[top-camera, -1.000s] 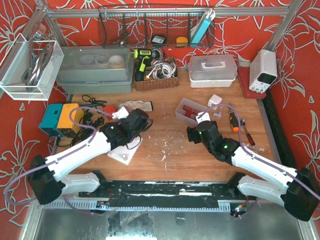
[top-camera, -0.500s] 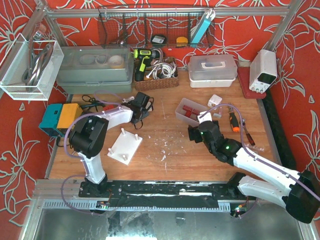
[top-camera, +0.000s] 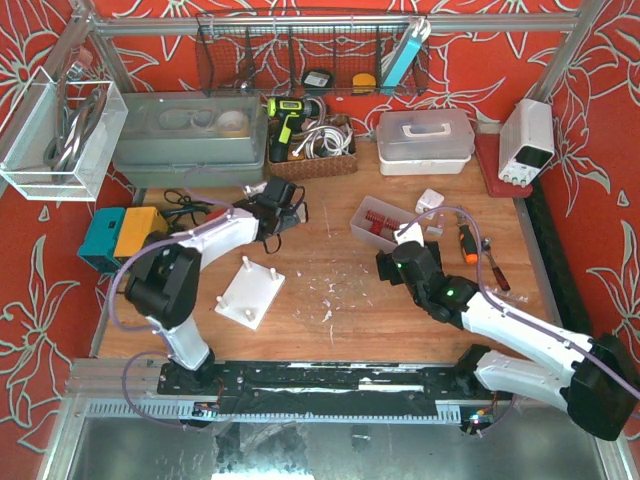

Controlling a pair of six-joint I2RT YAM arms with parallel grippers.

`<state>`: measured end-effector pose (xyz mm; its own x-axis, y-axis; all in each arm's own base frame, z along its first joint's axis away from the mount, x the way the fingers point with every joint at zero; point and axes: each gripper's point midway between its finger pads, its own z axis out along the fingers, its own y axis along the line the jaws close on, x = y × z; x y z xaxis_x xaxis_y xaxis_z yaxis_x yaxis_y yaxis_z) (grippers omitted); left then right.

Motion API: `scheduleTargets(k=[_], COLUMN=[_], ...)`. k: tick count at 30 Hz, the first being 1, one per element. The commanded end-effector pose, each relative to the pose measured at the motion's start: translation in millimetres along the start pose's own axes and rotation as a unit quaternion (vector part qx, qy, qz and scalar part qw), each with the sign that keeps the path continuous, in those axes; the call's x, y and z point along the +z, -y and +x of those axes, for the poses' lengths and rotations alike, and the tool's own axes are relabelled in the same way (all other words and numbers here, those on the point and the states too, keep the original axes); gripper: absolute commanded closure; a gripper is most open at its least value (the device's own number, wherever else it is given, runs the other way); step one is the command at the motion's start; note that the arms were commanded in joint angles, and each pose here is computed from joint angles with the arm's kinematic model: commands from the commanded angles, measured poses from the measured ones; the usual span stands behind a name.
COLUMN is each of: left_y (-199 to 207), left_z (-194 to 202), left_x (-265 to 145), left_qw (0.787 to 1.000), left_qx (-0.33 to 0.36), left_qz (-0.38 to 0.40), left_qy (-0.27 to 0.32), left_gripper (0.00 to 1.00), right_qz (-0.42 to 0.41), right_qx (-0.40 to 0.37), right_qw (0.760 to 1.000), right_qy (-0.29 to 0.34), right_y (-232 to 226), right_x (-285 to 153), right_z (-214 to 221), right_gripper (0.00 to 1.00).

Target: Install the large spring

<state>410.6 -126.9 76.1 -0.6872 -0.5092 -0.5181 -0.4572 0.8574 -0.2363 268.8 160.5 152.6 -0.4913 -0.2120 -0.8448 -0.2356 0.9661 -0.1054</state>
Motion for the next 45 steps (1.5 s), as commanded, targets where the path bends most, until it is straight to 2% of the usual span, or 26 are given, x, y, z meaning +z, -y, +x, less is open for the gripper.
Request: scheduleTargets(k=[1, 4, 7, 8, 9, 10, 19, 25, 28, 35, 45], left_y=[8, 27, 54, 60, 63, 64, 39, 37, 39, 38, 22], left_z=[-11, 10, 44, 55, 63, 69, 84, 82, 84, 81, 65], left_x=[-43, -65, -86, -93, -99, -102, -124, -136, -148, -153, -149], left_qw=[0.998, 0.988, 0.96, 0.95, 0.94, 0.932, 0.891, 0.874, 0.861, 0.863, 0.884], left_qx=[0.042, 0.1, 0.162, 0.174, 0.185, 0.192, 0.22, 0.245, 0.245, 0.234, 0.202], left_qz=[0.041, 0.107, 0.216, 0.249, 0.276, 0.296, 0.366, 0.378, 0.406, 0.408, 0.364], left_qy=[0.033, 0.052, 0.07, 0.074, 0.077, 0.081, 0.154, 0.18, 0.186, 0.185, 0.214], left_gripper=[0.21, 0.2, 0.19, 0.08, 0.01, 0.0, 0.0, 0.0, 0.0, 0.0, 0.0], right_qz=[0.032, 0.059, 0.043, 0.031, 0.017, 0.006, -0.025, -0.014, 0.004, 0.04, 0.079], right_qx=[0.002, 0.001, 0.033, 0.043, 0.052, 0.057, 0.035, 0.085, 0.1, 0.13, 0.136], right_qw=[0.999, 0.998, 0.998, 0.997, 0.997, 0.996, 0.983, 0.966, 0.959, 0.946, 0.93], right_qy=[-0.003, -0.022, -0.041, -0.05, -0.06, -0.071, -0.18, -0.244, -0.265, -0.294, -0.332], right_y=[7, 19, 25, 24, 24, 23, 12, -3, -5, -6, -11], right_x=[0, 2, 15, 21, 27, 32, 84, 118, 132, 148, 159], right_z=[-9, -18, -29, -31, -35, -39, -45, -30, -21, -2, 11], right_gripper=[0.03, 0.02, 0.05, 0.08, 0.11, 0.14, 0.52, 0.56, 0.53, 0.5, 0.51])
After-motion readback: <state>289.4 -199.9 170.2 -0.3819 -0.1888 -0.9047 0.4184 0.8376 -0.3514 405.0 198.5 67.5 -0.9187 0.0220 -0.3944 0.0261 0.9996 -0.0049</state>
